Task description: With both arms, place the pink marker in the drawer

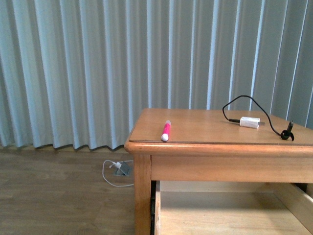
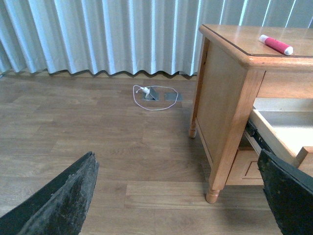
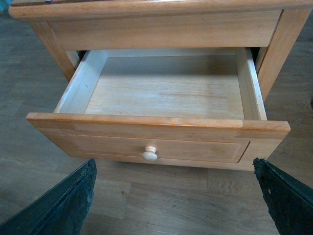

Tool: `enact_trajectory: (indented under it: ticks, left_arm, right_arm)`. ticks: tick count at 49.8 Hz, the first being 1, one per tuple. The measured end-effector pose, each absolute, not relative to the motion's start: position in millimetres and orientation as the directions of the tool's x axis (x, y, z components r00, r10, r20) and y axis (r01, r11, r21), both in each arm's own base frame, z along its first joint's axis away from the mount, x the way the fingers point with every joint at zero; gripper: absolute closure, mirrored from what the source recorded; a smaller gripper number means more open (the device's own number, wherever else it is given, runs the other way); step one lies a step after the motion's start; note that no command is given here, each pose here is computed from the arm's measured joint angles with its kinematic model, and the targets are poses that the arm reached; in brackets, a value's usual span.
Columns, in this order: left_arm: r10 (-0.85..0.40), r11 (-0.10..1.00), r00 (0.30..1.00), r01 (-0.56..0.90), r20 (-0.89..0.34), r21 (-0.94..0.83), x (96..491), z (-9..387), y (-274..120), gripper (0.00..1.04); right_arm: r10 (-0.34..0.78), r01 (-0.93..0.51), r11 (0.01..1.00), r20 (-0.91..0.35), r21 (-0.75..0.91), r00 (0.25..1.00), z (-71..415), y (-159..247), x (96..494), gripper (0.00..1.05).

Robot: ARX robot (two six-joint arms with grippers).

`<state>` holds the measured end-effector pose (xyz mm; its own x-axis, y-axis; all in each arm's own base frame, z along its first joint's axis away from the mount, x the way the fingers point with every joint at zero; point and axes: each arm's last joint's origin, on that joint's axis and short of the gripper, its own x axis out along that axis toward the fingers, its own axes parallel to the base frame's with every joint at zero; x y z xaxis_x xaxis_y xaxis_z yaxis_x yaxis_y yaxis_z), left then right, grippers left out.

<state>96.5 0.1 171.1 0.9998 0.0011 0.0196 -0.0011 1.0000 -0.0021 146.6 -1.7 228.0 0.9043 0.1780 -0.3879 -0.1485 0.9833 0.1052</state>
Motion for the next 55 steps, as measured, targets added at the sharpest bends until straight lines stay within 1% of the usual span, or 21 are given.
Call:
enact_trajectory:
  ticks: [31, 34, 36, 40, 50, 55]
  left_arm:
    - [0.004, 1.0, 1.0, -0.004, 0.019, -0.007, 96.5, 171.2, -0.1, 0.06]
    - [0.05, 0.998, 0.999, -0.05, -0.015, -0.029, 98.5, 170.3, -0.7, 0.06]
    - [0.042, 0.999, 0.998, -0.043, -0.046, -0.025, 100.3, 171.9, -2.1, 0.06]
    - [0.01, 1.0, 0.996, -0.012, -0.085, -0.019, 104.2, 182.3, -4.9, 0.06]
    - [-0.064, 0.997, 0.996, 0.067, -0.058, 0.05, 121.2, 236.8, -11.8, 0.06]
    - [-0.114, 0.988, 0.993, 0.118, -0.037, 0.098, 144.7, 262.5, -16.3, 0.06]
  right_arm:
    - [0.176, -0.148, 0.984, -0.391, 0.102, 0.903, 227.5, -1.9, 146.7, 0.08]
    - [0.176, -0.148, 0.984, -0.391, 0.102, 0.904, 227.5, -1.9, 146.7, 0.08]
    - [0.176, -0.148, 0.984, -0.391, 0.102, 0.904, 227.5, -1.9, 146.7, 0.08]
    - [0.176, -0.148, 0.984, -0.391, 0.101, 0.903, 227.5, -1.9, 146.7, 0.08]
    - [0.176, -0.147, 0.984, -0.391, 0.101, 0.904, 227.5, -2.0, 146.7, 0.08]
    - [0.176, -0.147, 0.984, -0.391, 0.101, 0.904, 227.5, -2.0, 146.7, 0.08]
